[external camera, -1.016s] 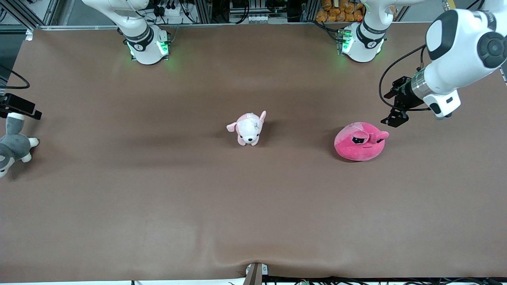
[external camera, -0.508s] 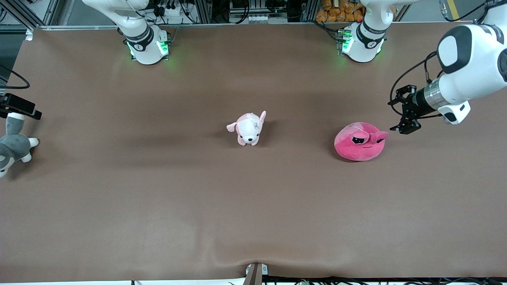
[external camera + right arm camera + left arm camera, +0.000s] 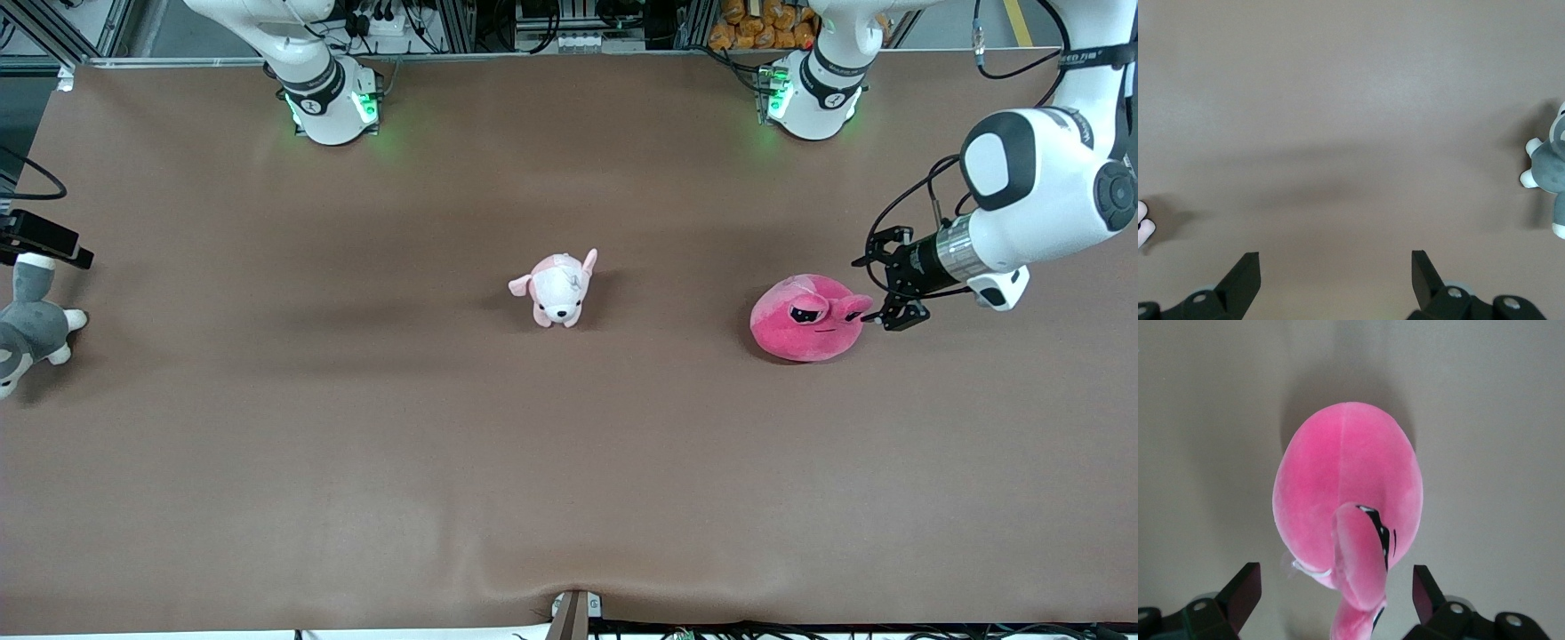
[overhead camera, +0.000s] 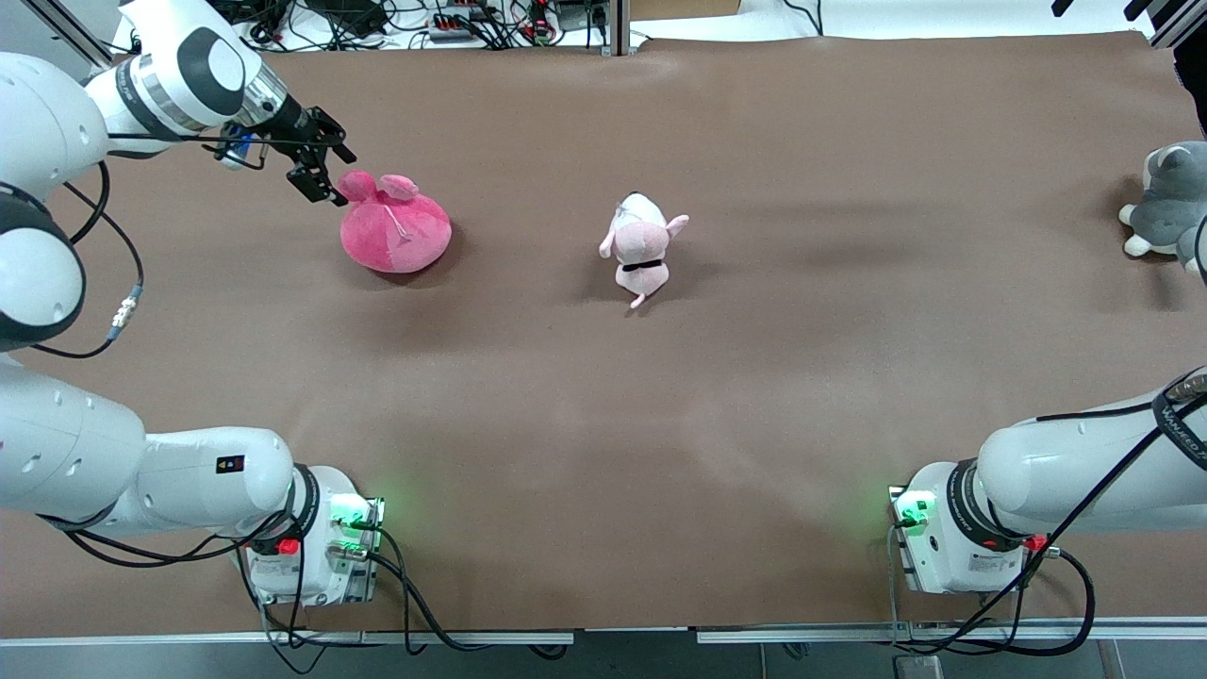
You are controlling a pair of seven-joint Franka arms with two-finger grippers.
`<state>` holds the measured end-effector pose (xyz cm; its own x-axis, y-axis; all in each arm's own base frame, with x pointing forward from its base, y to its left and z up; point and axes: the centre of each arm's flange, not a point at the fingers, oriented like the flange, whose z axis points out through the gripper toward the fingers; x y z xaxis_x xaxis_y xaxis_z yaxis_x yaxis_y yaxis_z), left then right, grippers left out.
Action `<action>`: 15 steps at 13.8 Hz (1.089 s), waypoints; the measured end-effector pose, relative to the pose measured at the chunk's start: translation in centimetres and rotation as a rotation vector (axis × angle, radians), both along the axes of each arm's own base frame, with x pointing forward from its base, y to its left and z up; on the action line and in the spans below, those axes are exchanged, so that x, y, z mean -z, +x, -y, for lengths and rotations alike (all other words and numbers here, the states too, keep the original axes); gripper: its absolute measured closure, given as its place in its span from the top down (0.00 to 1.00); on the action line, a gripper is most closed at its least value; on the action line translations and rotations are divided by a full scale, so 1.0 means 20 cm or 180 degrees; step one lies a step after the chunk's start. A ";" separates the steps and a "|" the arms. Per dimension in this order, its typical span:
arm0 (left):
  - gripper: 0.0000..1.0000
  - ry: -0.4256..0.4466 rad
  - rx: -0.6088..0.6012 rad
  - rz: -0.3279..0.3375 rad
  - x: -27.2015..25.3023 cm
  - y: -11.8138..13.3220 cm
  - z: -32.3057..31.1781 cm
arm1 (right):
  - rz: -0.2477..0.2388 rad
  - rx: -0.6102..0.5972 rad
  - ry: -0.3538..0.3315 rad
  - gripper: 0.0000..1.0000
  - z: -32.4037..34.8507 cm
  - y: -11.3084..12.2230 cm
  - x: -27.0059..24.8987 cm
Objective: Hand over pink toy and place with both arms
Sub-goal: 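Lower the left gripper and grasp the pink toy's neck, then lift the pink toy with the left gripper toward the table middle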
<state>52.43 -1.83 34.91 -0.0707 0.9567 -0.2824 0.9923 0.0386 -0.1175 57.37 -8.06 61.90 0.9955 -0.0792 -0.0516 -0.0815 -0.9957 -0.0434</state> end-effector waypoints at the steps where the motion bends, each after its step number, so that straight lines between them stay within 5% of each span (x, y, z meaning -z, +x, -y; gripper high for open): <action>1: 0.96 -0.0002 -0.0004 -0.0003 0.01 0.01 0.00 | 0.0000 0.0000 0.0000 1.00 0.00 0.00 0.00; 8: 0.81 -0.0012 -0.0005 -0.0058 0.06 0.03 0.00 | 0.0001 0.0013 -0.0001 1.00 0.01 0.00 0.00; 13: 0.30 -0.0093 -0.0070 -0.0083 0.09 0.05 0.01 | 0.0000 0.0009 0.0000 1.00 0.01 0.00 0.00; 15: 0.18 -0.0097 -0.0064 -0.0052 0.07 0.07 0.01 | 0.0001 0.0006 0.0001 1.00 0.01 0.00 0.00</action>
